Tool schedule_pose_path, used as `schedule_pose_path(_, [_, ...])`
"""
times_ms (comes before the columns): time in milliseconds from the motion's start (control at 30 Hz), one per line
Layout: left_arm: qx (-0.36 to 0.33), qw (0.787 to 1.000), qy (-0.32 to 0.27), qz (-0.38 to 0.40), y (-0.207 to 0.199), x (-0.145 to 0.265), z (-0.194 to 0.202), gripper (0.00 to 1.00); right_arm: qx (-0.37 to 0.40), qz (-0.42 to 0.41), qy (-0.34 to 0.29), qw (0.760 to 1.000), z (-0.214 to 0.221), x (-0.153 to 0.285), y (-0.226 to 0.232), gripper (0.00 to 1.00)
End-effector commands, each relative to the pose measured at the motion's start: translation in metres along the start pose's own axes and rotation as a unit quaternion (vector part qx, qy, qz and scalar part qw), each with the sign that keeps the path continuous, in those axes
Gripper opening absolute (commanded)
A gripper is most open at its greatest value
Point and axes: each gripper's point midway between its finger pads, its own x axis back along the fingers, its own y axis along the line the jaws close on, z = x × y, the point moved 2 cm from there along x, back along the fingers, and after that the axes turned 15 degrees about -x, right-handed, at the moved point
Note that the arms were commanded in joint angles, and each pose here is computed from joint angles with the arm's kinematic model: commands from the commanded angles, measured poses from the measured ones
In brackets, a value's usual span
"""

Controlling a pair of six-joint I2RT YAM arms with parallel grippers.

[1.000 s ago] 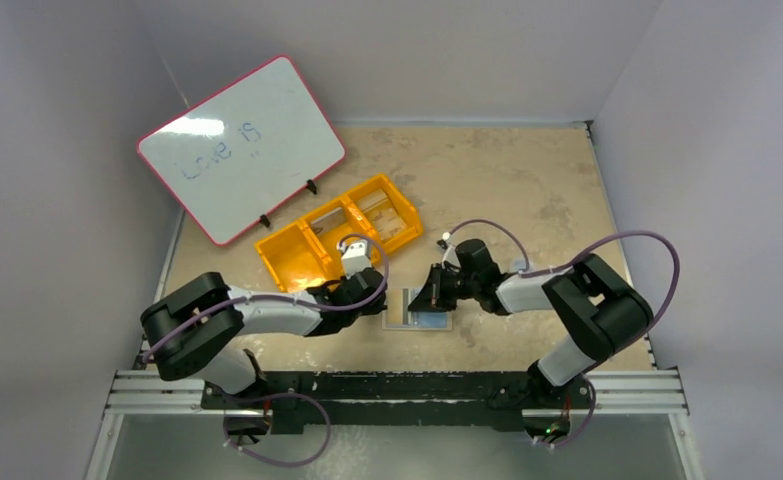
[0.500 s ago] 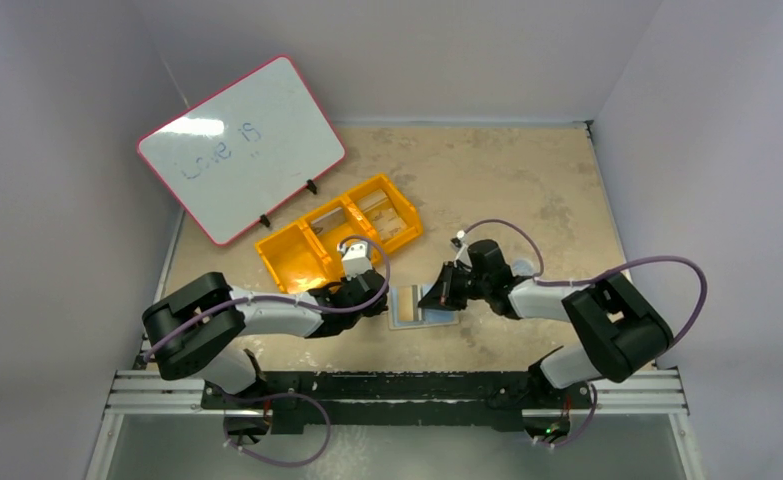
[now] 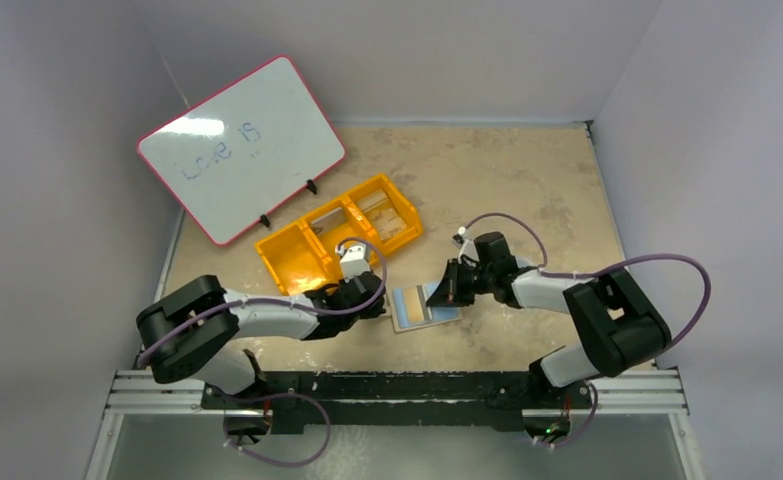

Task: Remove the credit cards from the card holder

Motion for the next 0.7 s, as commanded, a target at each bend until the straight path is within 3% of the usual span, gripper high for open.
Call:
schedule_pose_path(0, [-0.049, 0.996, 0.066, -0.031, 0.028, 0.008, 0.037, 0.00, 0.031, 0.030, 0.007, 0.999, -0.009, 0.004, -0.009, 0.00])
schedule_pose_path(133, [-0.051, 0.995, 0.066, -0.045, 0.033, 0.009, 0.038, 0.00, 0.042, 0.088, -0.040, 0.994, -0.027, 0.014, -0.014, 0.00])
schedule_pose_path(267, [-0.042, 0.997, 0.056, -0.039, 0.030, 0.010, 0.032, 0.00, 0.057, 0.073, -0.043, 0.995, -0.029, 0.019, -0.002, 0.00])
schedule_pose_path(400, [-0.008, 1.000, 0.011, -0.003, 0.012, 0.019, 0.005, 0.43, 0.043, 0.049, -0.030, 0.997, -0.023, 0.012, -0.003, 0.00])
schedule_pose_path(467, [0.015, 0.999, -0.010, 0.030, 0.000, 0.024, -0.006, 0.57, 0.031, 0.035, -0.020, 0.999, -0.019, 0.008, -0.004, 0.00])
schedule_pose_path(533, [0.022, 0.999, -0.015, 0.036, -0.004, 0.025, -0.010, 0.60, 0.033, 0.003, -0.012, 0.999, -0.015, 0.005, 0.003, 0.00])
schedule_pose_path(667, [0.013, 1.000, 0.007, 0.027, -0.002, 0.021, -0.001, 0.62, 0.036, -0.058, 0.000, 0.998, -0.011, 0.004, 0.020, 0.13])
